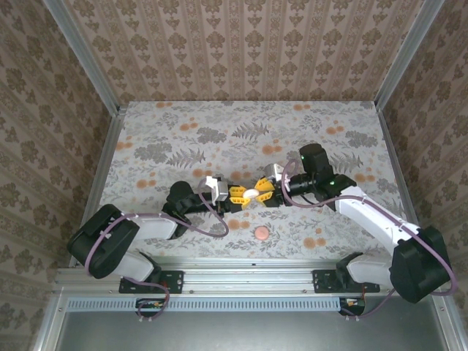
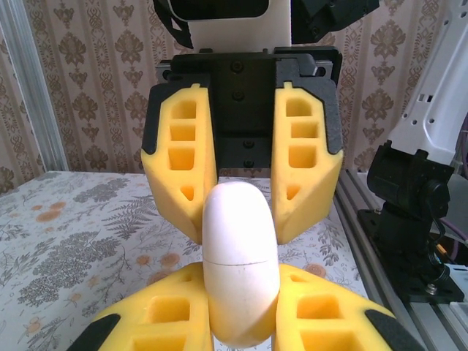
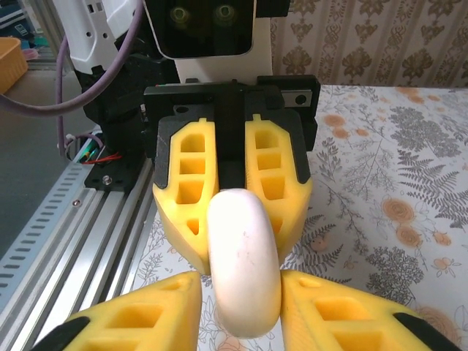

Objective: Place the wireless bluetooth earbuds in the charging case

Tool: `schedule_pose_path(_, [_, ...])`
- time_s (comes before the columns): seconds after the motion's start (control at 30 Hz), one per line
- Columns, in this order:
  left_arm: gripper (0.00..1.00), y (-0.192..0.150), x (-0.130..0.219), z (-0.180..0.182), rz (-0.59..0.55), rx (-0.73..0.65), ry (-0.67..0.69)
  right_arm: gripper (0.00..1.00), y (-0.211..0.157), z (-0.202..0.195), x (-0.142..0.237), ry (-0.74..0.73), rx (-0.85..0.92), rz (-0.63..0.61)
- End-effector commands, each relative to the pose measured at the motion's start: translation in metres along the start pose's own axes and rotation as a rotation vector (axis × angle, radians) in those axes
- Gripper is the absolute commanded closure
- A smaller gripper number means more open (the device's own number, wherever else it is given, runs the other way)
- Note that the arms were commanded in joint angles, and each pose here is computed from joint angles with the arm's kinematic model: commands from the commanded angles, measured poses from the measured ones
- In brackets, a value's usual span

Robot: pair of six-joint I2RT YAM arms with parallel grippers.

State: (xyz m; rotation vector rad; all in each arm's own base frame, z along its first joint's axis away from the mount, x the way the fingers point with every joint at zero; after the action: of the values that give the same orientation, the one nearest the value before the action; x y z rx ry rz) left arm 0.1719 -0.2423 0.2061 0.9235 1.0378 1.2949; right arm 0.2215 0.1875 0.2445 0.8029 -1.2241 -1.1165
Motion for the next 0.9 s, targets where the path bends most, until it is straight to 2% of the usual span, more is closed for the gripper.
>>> schedule_pose_path(0.0, [1.0, 0.014, -0.003, 0.007, -0.044, -0.046, 0.0, 0.7, 0.009, 0.002, 0.0, 0.058, 0.032, -0.026])
schedule_pose_path(0.17, [1.0, 0.015, -0.003, 0.007, -0.046, -0.049, 0.005, 0.86, 0.008, 0.0, -0.002, 0.064, 0.025, -0.015])
schedule_pose_path(0.23, [0.97, 0.014, -0.003, 0.008, -0.041, -0.046, 0.016, 0.89, 0.008, 0.0, -0.001, 0.062, 0.02, -0.007])
schedule_pose_path(0.3, [0.89, 0.013, -0.002, 0.009, -0.035, -0.044, 0.04, 0.89, 0.008, -0.002, -0.001, 0.044, 0.018, 0.001])
schedule_pose_path(0.47, [0.5, 0.003, 0.003, 0.016, 0.012, -0.014, 0.169, 0.89, 0.004, -0.017, 0.0, -0.047, -0.073, 0.051])
schedule_pose_path(0.53, [0.38, -0.003, 0.007, 0.019, 0.037, 0.004, 0.232, 0.89, 0.0, -0.027, -0.002, -0.082, -0.14, 0.078])
schedule_pose_path(0.7, [0.32, -0.015, 0.017, 0.026, 0.09, 0.067, 0.355, 0.89, -0.016, -0.056, -0.01, -0.129, -0.334, 0.136])
schedule_pose_path(0.87, [0.3, -0.027, 0.029, 0.035, 0.175, 0.146, 0.482, 0.89, -0.027, -0.095, -0.017, -0.247, -0.596, 0.163])
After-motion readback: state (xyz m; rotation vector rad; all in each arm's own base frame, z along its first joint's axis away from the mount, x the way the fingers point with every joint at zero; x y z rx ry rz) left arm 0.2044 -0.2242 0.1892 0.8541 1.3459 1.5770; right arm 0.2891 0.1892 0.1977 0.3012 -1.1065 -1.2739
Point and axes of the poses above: each hand's point on the last joint's axis, 136 mm out from that joint toward the fingers, its own x axis back along the fingers, its own z axis along the line the jaws close on, y = z × x, the point moved 8 cm from there along x, back along the fingers, and after that the axes turned 15 degrees about -x, right-handed, at the moved point
